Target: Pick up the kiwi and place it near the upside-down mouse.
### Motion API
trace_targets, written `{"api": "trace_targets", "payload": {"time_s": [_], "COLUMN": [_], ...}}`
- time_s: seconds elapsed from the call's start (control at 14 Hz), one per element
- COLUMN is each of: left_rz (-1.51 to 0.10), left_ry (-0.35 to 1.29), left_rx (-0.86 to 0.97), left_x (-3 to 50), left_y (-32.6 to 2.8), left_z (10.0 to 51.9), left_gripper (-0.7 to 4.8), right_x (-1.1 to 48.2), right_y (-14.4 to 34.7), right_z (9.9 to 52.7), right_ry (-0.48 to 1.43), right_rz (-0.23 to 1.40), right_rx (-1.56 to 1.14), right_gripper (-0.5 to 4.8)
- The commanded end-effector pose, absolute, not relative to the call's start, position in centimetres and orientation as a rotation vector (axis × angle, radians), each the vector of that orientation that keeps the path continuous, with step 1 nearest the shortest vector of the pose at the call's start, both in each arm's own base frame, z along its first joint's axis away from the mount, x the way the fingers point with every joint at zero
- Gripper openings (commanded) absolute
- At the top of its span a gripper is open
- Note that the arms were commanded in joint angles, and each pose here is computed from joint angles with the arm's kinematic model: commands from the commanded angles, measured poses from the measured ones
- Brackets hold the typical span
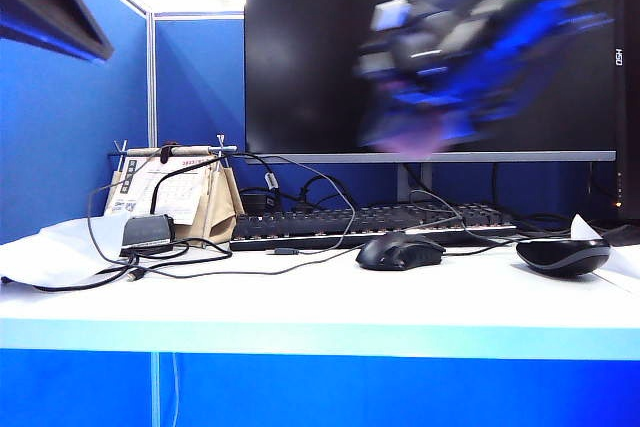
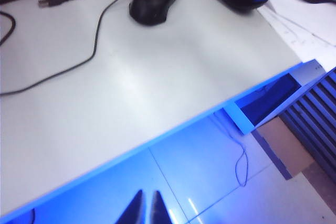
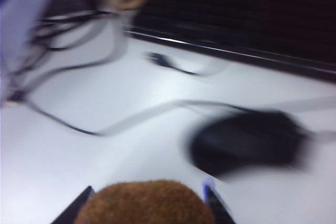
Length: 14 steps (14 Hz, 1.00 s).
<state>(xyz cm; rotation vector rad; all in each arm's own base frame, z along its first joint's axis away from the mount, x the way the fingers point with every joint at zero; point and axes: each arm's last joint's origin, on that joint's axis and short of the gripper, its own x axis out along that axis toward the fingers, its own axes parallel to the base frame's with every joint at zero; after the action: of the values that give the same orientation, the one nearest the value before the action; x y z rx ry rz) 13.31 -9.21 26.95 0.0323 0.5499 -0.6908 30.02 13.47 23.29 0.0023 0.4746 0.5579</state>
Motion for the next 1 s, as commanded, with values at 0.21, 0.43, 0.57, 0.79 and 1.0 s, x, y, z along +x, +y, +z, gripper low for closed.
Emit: {"api": "trace_targets", "payload": {"time_s": [0.21,0.43,0.57,0.79,1.0], "left_rz": [-0.700,-0.704,-0.703,-0.705,-0.709], "left_ry": [0.475,0.478,0.477,0.463,0.456], "left_rx": [0.015,0.014,0.015,0.011,0.008], "left_x": [13.6,13.5,13.6,13.6,13.6], "left_y": [-9.4,-9.4,-9.4,-9.4,-9.4], "left_z": [27.7,27.7,27.7,27.8,27.9], "left_gripper": [0.30,0.30,0.30,0.30,0.30], "right_x": [27.8,27.3,26.8,26.8,27.5], "right_y": [7.0,4.6,3.2,0.8,0.5], "right_z": [21.8,19.8,18.6,17.7,17.0], "right_ry": [0.497,0.562,0.571,0.582,0.571], "right_rz": [0.383,0.307,0.259,0.181,0.200], "right_rx": [0.028,0.032,0.041,0.066,0.080], "right_gripper": [2.10,2.10,2.10,2.10,2.10]}}
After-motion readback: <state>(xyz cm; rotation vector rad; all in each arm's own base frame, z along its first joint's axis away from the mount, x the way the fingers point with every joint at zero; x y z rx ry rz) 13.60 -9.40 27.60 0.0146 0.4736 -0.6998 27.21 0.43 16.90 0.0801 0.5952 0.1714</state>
